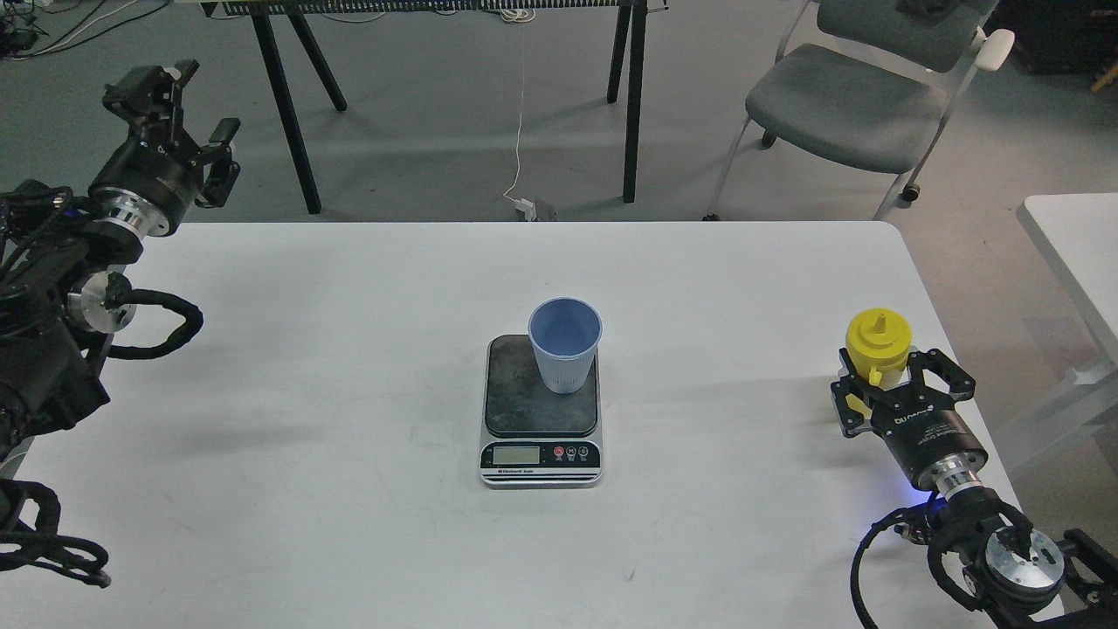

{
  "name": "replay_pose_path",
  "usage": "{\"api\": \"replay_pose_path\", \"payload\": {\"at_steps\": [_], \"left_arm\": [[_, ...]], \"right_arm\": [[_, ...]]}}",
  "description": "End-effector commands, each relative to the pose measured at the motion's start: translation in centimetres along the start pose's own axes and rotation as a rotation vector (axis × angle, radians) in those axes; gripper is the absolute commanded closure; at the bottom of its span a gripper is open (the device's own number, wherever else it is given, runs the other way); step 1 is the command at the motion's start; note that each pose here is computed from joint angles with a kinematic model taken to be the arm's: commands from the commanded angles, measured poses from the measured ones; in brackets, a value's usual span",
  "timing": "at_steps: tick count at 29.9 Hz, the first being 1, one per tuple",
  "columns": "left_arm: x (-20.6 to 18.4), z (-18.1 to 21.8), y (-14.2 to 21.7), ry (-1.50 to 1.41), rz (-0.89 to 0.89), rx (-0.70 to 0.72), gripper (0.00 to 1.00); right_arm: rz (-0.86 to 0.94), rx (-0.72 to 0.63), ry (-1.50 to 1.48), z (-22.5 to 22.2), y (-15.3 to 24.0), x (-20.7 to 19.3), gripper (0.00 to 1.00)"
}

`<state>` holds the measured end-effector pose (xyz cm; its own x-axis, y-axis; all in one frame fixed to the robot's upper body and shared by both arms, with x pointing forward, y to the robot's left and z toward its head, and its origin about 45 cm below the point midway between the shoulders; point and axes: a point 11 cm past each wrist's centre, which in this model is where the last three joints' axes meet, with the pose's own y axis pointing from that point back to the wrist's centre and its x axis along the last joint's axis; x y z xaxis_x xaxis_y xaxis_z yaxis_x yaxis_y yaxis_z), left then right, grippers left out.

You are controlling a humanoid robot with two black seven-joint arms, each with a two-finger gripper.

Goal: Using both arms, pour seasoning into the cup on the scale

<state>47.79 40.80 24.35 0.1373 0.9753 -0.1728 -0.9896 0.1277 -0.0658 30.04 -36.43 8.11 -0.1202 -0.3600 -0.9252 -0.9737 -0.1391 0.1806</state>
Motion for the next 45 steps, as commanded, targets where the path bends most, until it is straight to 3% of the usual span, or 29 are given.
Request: {"api": "replay_pose_path", "payload": {"at_steps": [1,9,15,20,24,32,45], "left_arm": [[-0.5,0.3,-0.4,0.002,-0.01,-0.008,0.24],[-1.9,1.4,-1.6,0.003,-0.039,-0.032,0.24],[-3.6,0.9,-2.3,0.02,-0.068,-0.031,0.24],[-3.9,0.9,-2.5,0.025,-0.073,-0.033,0.24],[-4.8,0.5,-2.8,0.037,-0.087,-0.031,0.24],[-5.1,0.7,-3.0,0.036,-0.093,-0.034,0.24],[-5.3,0.8,-3.1,0.037,-0.097,-0.037,0.24]], "right_arm": [[-0.098,-0.045,0.195,-1.8,-3.2,-4.1,0.86],[-0.437,-0.17,1.042,-2.1,-12.1,-21.1,0.85],[-0.715,-0.333,1.493,7.7,-14.3,-29.5,0.86],[-0.876,-0.326,1.915,13.2,-14.0,-31.1,0.86],[-1.0,-0.297,2.024,17.8,-13.0,-32.2,0.86],[-1.061,-0.172,2.271,18.5,-13.0,-32.6,0.86],[-1.084,-0.086,2.475,17.7,-13.3,-32.4,0.86]]}}
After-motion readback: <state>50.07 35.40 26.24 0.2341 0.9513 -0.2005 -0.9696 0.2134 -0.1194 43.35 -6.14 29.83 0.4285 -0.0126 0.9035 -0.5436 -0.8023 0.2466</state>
